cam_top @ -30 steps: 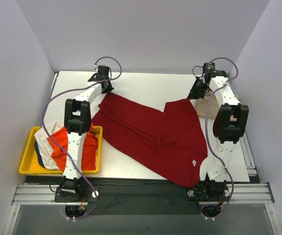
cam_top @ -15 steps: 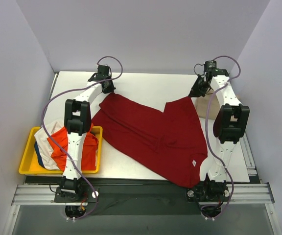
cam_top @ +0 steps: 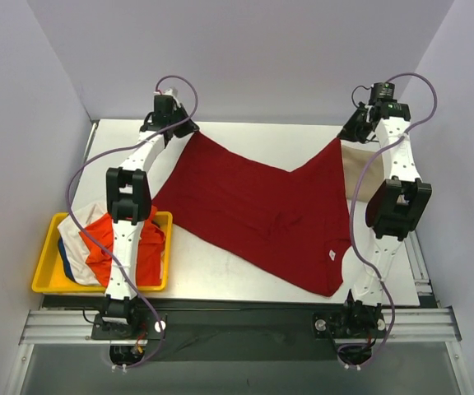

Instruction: Fold and stack the t-shirts

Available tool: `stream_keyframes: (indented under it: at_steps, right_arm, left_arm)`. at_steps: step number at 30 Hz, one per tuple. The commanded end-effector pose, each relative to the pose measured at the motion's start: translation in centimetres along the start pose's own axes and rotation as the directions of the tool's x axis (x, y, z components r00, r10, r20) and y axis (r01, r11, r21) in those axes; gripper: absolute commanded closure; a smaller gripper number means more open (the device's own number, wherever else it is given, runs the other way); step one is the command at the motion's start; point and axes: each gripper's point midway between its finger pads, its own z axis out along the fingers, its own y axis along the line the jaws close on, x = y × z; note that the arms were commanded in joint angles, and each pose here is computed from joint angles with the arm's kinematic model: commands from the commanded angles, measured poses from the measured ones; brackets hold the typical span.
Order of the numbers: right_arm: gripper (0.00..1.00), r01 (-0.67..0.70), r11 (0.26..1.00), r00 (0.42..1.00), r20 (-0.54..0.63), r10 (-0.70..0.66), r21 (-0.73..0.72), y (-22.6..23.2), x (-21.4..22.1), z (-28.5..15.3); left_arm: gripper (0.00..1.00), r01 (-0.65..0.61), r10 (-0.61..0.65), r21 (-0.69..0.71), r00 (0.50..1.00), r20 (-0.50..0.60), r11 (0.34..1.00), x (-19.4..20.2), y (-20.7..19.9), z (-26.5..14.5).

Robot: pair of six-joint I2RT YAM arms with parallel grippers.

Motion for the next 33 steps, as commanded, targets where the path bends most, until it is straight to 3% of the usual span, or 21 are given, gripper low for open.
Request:
stream_keyframes:
  at_steps: [1,10,18,26,33]
  right_arm:
    - [1.0,-0.017,1.0,1.0,0.02,0.018,-0.005,0.1,-1.1,-0.6]
    - [1.0,-0.002,0.999,1.0,-0.031,0.0,-0.043,0.3,1.5,-3.3]
    - [1.0,0.019,0.998,0.994,-0.104,-0.026,-0.059,-0.5,7.2,-7.6]
    - [1.0,0.011,0.998,0.988,-0.151,-0.02,-0.063,-1.8,12.9,-11.2]
    - [1.0,-0.012,0.998,0.982,-0.188,0.001,-0.059,-2.9,17.1,-13.6]
  left_arm:
    - [1.0,0.034,-0.043,0.153,0.997,0.058,0.988,-3.3,-1.7,-0.3]
    - [1.0,0.059,-0.058,0.197,0.998,-0.012,0.979,-2.1,-0.1,-2.2]
    - [1.0,0.022,-0.015,0.088,0.997,-0.078,0.996,-0.3,2.8,-3.8]
    - [1.0,0.041,-0.044,-0.055,0.997,-0.058,0.998,-0.7,5.4,-6.2]
    - [1.0,0.032,-0.036,-0.066,0.998,-0.057,0.997,-0.8,6.0,-8.0]
